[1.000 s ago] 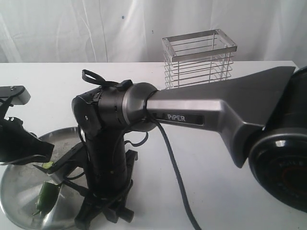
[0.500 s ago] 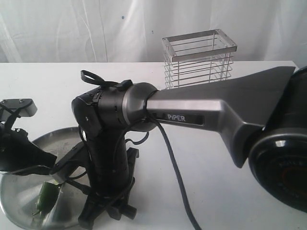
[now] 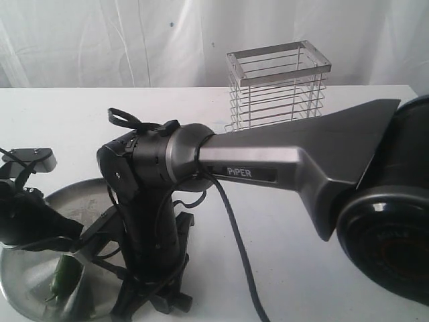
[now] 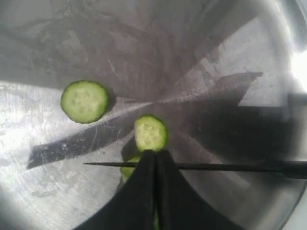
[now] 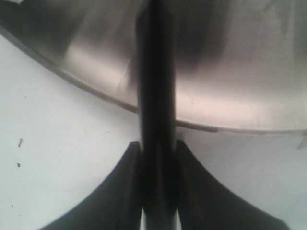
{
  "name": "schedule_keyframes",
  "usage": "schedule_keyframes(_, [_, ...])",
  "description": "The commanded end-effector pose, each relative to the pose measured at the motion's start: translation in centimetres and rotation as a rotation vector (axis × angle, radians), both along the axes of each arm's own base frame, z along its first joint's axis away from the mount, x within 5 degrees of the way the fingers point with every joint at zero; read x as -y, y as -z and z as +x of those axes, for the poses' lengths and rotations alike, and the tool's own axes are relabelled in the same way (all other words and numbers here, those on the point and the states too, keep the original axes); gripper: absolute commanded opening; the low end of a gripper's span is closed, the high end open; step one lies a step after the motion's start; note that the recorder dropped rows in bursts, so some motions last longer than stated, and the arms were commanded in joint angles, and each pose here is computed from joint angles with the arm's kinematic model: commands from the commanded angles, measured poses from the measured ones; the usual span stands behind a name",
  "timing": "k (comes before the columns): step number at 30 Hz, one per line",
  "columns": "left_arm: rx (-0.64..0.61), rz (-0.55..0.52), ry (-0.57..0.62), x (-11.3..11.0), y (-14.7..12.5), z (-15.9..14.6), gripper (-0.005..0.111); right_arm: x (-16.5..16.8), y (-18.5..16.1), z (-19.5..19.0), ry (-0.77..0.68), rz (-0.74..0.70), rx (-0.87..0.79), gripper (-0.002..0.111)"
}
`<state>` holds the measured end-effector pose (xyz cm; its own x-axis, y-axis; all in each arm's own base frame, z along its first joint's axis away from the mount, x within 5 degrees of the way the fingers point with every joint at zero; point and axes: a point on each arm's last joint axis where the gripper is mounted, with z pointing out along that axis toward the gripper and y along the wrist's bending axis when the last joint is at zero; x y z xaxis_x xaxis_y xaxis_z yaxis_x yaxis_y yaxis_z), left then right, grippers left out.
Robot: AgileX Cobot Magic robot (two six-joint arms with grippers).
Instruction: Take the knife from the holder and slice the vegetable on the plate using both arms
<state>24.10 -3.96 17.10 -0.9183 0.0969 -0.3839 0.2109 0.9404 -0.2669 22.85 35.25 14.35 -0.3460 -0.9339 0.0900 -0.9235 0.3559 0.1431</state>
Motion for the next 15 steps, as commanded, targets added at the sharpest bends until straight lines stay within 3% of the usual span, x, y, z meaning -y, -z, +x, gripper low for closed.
schedule_keyframes(1, [-0.005, -0.008, -0.007, 0.2, 0.2, 0.0, 0.0, -0.2, 0.3, -0.4, 0.001, -0.004, -0.011, 0.0])
schedule_keyframes(15, [-0.089, 0.008, -0.017, 0.1, 2.9, 0.6, 0.0, -0.4, -0.9, -0.7, -0.034, 0.003, 0.035, 0.0])
